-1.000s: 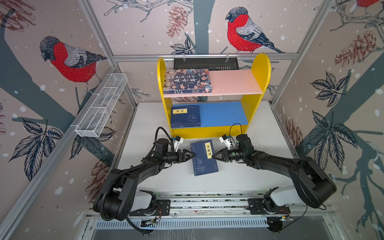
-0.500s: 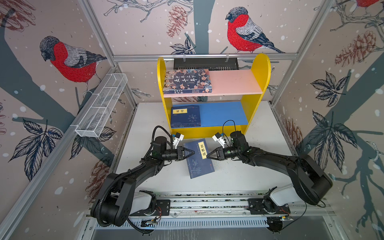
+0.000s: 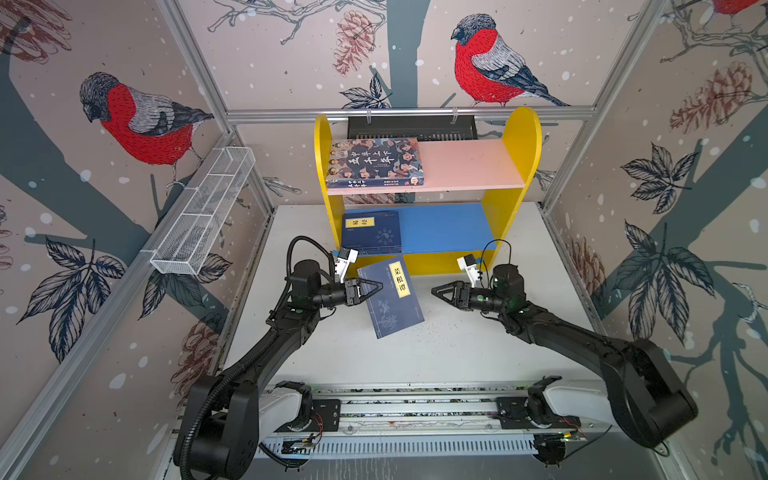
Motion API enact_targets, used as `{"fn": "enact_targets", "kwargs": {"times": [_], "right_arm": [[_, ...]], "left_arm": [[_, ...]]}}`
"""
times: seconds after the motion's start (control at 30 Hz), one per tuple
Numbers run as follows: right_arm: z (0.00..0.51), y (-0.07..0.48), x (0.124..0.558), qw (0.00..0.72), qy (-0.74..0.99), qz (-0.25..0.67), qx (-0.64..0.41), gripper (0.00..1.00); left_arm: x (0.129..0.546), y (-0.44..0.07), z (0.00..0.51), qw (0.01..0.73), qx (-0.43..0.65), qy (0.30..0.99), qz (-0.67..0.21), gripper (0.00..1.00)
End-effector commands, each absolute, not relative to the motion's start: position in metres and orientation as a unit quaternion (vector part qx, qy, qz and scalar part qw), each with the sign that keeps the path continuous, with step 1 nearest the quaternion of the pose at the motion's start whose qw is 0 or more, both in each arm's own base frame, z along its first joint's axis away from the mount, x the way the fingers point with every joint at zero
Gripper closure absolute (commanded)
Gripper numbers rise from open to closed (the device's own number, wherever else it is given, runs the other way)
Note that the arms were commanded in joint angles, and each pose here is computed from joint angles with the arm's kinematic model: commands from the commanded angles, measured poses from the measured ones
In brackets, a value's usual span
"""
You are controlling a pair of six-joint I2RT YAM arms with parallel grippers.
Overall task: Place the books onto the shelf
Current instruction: 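Lift the upright paperback between both grippers toward the blue shelf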
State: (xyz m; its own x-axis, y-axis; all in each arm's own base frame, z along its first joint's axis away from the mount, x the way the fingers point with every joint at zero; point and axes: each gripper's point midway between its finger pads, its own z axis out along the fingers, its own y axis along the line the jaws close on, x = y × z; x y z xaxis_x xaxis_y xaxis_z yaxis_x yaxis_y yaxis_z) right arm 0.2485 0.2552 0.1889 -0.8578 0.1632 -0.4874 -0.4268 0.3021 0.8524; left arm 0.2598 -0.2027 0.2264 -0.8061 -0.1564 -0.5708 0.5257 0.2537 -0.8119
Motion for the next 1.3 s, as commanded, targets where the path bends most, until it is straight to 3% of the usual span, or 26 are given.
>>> {"fn": "enact_targets", "kwargs": {"times": [0.0, 0.2, 0.43, 0.7, 1.27], "right_arm": [[0.223, 0.254, 0.246, 0.297, 0.730, 0.609, -0.089, 0.24], [0.247, 0.265, 0.224, 0.315, 0.691, 0.644, -0.096, 0.16], [0.254, 0.282, 0.212, 0.333, 0.674, 0.656, -0.072, 0.14], [0.267, 0.299, 0.211, 0.344, 0.639, 0.685, -0.062, 0.12], [0.274, 0.351, 0.231, 0.321, 0.613, 0.717, -0.085, 0.14]], "left_arm": [[0.265, -0.200, 0.245, 0.298, 0.131, 0.727, -0.605, 1.00], [0.288, -0.187, 0.275, 0.320, 0.099, 0.716, -0.612, 1.00], [0.293, -0.182, 0.316, 0.369, 0.080, 0.661, -0.649, 1.00], [0.296, -0.173, 0.306, 0.374, 0.019, 0.647, -0.664, 1.00], [0.295, -0.170, 0.303, 0.381, 0.006, 0.642, -0.665, 1.00]]}}
